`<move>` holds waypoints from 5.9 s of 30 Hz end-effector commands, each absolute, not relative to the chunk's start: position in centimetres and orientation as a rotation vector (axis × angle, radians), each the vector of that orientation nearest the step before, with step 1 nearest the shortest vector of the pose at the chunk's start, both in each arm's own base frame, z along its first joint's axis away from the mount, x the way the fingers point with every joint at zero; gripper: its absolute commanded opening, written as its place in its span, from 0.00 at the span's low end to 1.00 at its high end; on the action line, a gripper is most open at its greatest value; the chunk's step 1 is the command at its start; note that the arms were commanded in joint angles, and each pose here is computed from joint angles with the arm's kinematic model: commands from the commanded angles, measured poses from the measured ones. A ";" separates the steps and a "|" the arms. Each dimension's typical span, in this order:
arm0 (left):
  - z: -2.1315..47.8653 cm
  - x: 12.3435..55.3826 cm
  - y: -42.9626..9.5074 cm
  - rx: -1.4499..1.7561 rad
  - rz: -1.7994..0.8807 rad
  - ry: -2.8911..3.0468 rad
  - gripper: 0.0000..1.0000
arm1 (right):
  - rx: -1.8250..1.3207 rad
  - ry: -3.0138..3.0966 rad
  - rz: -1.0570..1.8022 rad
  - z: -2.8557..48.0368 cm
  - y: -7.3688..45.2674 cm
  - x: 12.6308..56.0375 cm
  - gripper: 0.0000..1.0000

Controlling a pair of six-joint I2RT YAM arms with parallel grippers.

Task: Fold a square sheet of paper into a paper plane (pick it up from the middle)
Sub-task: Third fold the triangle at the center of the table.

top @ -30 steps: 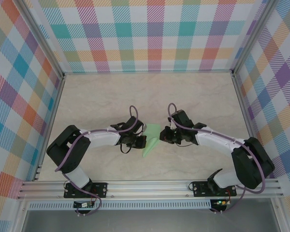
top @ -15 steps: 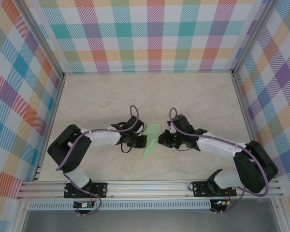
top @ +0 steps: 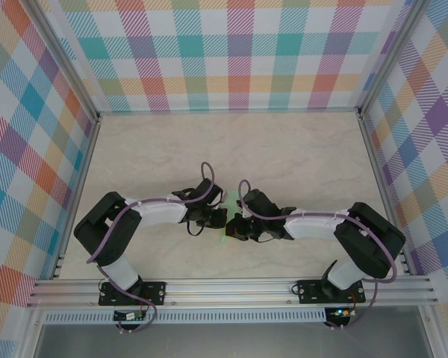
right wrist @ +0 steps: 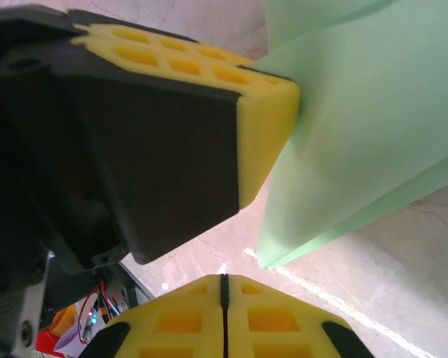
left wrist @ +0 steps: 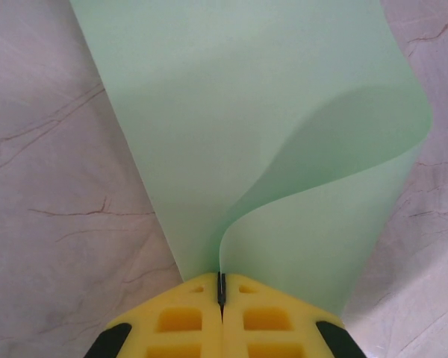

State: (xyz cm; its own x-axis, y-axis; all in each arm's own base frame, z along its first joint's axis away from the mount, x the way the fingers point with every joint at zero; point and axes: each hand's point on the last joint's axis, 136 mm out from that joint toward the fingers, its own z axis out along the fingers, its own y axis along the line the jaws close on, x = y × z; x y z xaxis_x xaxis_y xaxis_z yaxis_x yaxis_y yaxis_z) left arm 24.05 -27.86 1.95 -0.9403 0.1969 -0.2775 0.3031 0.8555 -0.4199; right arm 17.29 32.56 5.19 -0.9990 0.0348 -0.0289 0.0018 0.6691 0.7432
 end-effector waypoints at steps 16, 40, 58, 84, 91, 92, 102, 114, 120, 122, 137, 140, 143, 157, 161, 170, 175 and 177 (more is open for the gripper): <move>0.4 23.4 -27.3 0.372 -0.678 2.860 0.00 | 0.092 2.818 1.323 3.1 34.0 16.4 0.05; 0.1 23.0 -27.2 0.380 -0.684 2.874 0.00 | 0.123 2.856 1.228 1.0 32.7 16.2 0.06; 0.2 22.9 -27.3 0.388 -0.689 2.876 0.00 | 0.112 2.847 1.187 1.2 33.5 17.3 0.08; 0.4 23.0 -27.6 0.405 -0.695 2.878 0.00 | 0.094 2.729 1.265 5.1 32.1 20.3 0.10; 0.4 22.9 -27.7 0.410 -0.707 2.882 0.00 | 0.128 2.760 1.238 3.6 31.8 20.8 0.10; 0.4 22.9 -27.7 0.412 -0.708 2.881 0.00 | 0.132 2.772 1.224 3.2 31.6 20.7 0.09; 0.3 23.1 -27.8 0.413 -0.706 2.880 0.00 | 0.205 2.879 1.062 -1.3 29.0 19.3 0.09; 0.2 23.1 -27.5 0.406 -0.689 2.880 0.00 | 0.136 2.741 1.107 4.6 28.7 22.1 0.12; 0.2 23.1 -27.4 0.405 -0.679 2.881 0.00 | 0.121 2.722 1.199 4.6 29.1 23.2 0.11; 0.3 23.1 -27.4 0.407 -0.677 2.882 0.00 | 0.122 2.727 1.206 4.4 29.2 23.5 0.11; 0.2 23.1 -27.2 0.413 -0.659 2.886 0.00 | 0.216 2.870 1.030 -0.9 27.2 23.0 0.10; 0.2 23.1 -27.2 0.415 -0.655 2.887 0.00 | 0.206 2.848 1.063 0.4 27.6 23.3 0.11; 0.1 23.1 -27.0 0.412 -0.643 2.890 0.00 | 0.166 2.791 1.097 3.1 27.9 23.9 0.12; 0.3 23.2 -27.0 0.407 -0.640 2.887 0.00 | 0.170 2.755 1.148 3.8 26.8 26.6 0.11; 0.3 23.2 -27.0 0.409 -0.642 2.886 0.00 | 0.211 2.796 1.092 1.8 26.2 26.4 0.11; 0.1 23.0 -27.0 0.410 -0.641 2.891 0.00 | 0.227 2.827 1.018 1.9 25.6 26.5 0.11; 0.3 23.1 -26.9 0.408 -0.640 2.887 0.00 | 0.175 2.755 1.104 5.4 26.4 26.7 0.12; 0.4 23.2 -27.0 0.406 -0.644 2.882 0.00 | 0.160 2.736 1.197 6.1 27.2 26.5 0.12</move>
